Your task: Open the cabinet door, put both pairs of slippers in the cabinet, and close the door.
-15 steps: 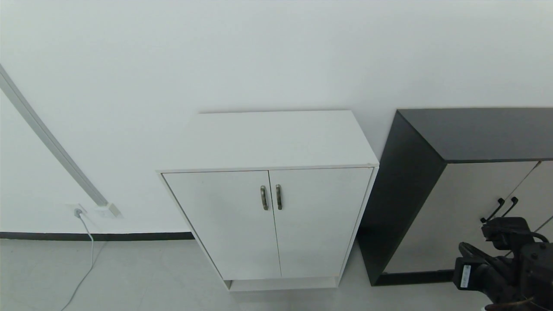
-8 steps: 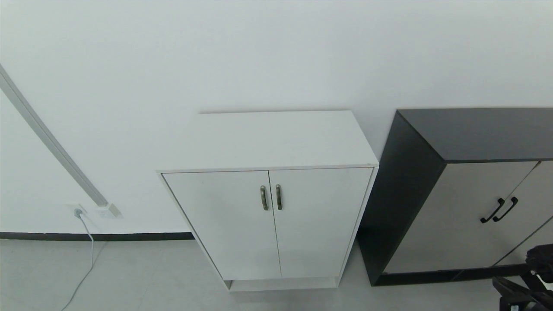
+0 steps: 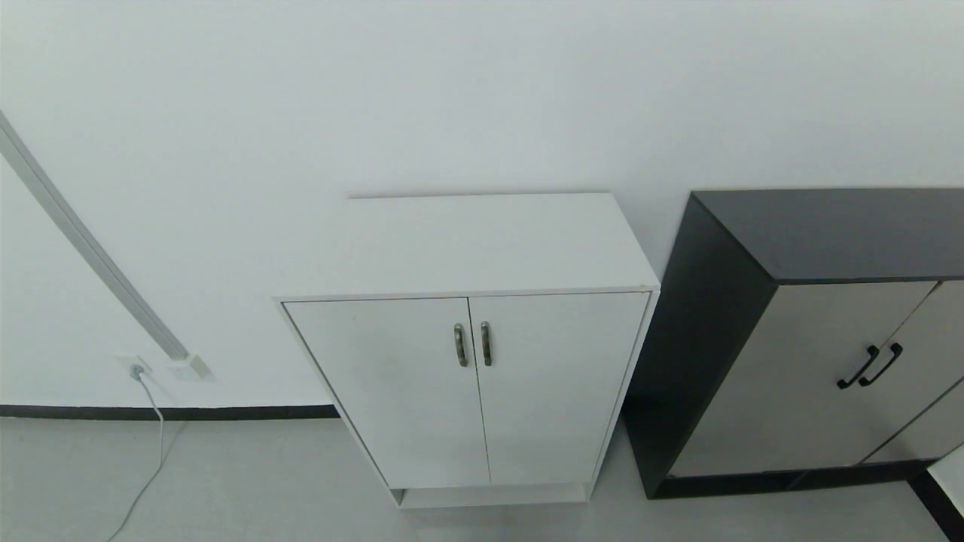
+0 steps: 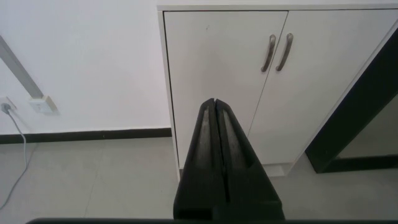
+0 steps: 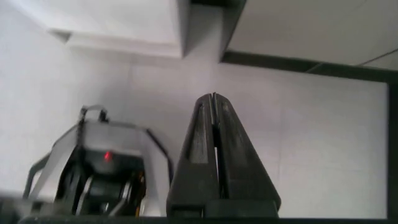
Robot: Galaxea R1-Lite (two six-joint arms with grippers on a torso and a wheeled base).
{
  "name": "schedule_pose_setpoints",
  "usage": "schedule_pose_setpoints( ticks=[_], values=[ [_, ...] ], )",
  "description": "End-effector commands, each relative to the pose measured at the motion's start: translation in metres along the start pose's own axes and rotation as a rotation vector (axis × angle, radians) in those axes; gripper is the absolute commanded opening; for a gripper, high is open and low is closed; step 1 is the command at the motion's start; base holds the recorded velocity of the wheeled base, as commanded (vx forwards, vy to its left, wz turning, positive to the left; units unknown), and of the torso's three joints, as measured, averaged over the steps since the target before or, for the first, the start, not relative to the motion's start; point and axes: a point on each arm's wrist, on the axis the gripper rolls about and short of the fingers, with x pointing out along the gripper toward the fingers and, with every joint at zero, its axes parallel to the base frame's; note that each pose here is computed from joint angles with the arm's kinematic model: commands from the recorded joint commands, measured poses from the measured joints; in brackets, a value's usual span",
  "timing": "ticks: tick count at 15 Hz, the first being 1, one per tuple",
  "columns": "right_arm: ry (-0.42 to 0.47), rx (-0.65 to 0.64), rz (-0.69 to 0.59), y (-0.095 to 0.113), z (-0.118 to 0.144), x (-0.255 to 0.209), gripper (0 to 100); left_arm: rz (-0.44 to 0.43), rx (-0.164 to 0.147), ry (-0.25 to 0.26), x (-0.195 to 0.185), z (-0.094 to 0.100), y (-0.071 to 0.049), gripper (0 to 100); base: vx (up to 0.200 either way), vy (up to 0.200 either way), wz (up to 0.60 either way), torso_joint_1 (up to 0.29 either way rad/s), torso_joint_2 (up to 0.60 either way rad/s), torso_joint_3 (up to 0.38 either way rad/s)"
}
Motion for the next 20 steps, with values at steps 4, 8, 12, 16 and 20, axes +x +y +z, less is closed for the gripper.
schedule_pose_setpoints(
  ticks=[4, 8, 12, 16, 20],
  values=[
    [-0.096, -0.014, 0.185, -0.007, -0.021, -0.024, 0, 0.000, 0.000, 0.001, 0.000, 0.000, 0.000, 0, 0.000, 0.000, 0.00, 0.000, 0.00, 0.000],
    [-0.128, -0.048, 0.243, -0.006, -0.022, -0.027, 0, 0.000, 0.000, 0.001, 0.000, 0.000, 0.000, 0, 0.000, 0.000, 0.00, 0.000, 0.00, 0.000],
    [-0.202, 0.007, 0.122, -0.010, -0.024, -0.032, 0, 0.000, 0.000, 0.001, 0.000, 0.000, 0.000, 0, 0.000, 0.000, 0.00, 0.000, 0.00, 0.000],
    [-0.344, 0.124, -0.119, -0.010, -0.031, -0.043, 0, 0.000, 0.000, 0.001, 0.000, 0.000, 0.000, 0, 0.000, 0.000, 0.00, 0.000, 0.00, 0.000],
    [-0.463, 0.149, -0.164, -0.009, -0.038, -0.050, 0, 0.000, 0.000, 0.001, 0.000, 0.000, 0.000, 0, 0.000, 0.000, 0.00, 0.000, 0.00, 0.000]
  ],
)
